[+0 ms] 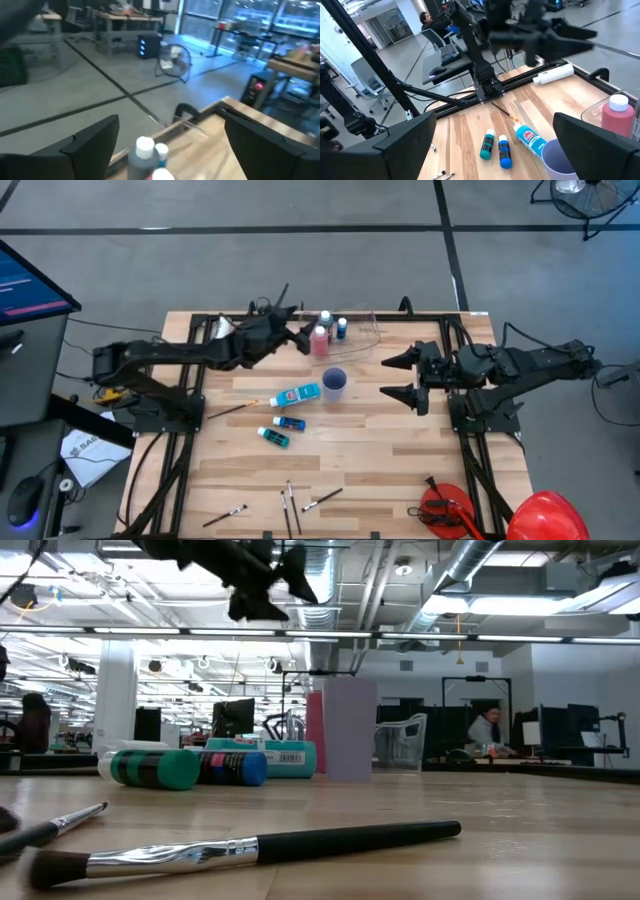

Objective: Pick & Place Paint Supplies
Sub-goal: Put the black paint brush into the violet cup

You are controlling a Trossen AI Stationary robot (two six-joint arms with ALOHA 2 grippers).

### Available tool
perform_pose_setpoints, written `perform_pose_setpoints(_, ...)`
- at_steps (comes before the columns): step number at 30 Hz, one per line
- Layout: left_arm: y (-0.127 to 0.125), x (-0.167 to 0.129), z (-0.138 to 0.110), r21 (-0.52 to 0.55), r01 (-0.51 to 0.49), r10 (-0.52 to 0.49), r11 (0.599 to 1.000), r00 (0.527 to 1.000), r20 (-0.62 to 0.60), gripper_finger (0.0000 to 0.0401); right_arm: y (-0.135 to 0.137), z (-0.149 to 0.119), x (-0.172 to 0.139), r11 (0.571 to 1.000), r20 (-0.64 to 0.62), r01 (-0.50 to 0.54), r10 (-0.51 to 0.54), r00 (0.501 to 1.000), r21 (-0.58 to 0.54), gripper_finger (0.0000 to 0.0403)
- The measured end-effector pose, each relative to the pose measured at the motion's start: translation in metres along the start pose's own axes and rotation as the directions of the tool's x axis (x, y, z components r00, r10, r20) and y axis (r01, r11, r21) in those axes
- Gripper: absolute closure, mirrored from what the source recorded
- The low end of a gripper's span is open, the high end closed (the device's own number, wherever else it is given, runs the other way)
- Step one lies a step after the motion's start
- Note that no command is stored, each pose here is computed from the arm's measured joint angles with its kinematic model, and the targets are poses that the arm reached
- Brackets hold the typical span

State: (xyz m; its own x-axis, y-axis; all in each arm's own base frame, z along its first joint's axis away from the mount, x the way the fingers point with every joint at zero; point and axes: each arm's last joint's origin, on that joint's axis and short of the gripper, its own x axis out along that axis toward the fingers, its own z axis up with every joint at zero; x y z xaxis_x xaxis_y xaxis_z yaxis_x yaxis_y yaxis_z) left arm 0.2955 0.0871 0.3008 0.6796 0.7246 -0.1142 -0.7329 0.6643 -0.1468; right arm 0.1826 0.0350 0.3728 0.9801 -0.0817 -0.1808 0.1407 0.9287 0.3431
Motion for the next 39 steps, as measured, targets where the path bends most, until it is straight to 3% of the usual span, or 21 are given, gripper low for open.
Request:
perform_pose_setpoints(8, 0.003, -0.035, 0.012, -0.072, 0.235, -0.244, 0.969, 0.957, -0.155, 0.0065, -0.004, 0.002, 0.001, 0.999, 0.011, 0.025, -0.025, 1.000, 0.037, 0.0008)
perform_pose_setpoints(15, 0.004, -0.059, 0.002, -0.119, 0.345, -0.363, 0.931, 0.904, -0.227, 0.0077, -0.001, 0.006, 0.005, 0.988, 0.058, -0.004, -0.005, 0.998, 0.156, 0.0008)
perform_pose_setpoints(25, 0.008, -0.087, -0.019, -0.136, 0.435, -0.455, 0.890, 0.848, -0.272, 0.0087, 0.005, 0.001, 0.035, 0.958, 0.077, -0.020, -0.002, 0.997, 0.287, 0.0008)
perform_pose_setpoints(39, 0.013, -0.113, -0.028, -0.188, 0.514, -0.548, 0.837, 0.792, -0.270, 0.0093, 0.010, -0.010, 0.072, 0.888, 0.083, -0.033, -0.006, 0.997, 0.458, 0.0008)
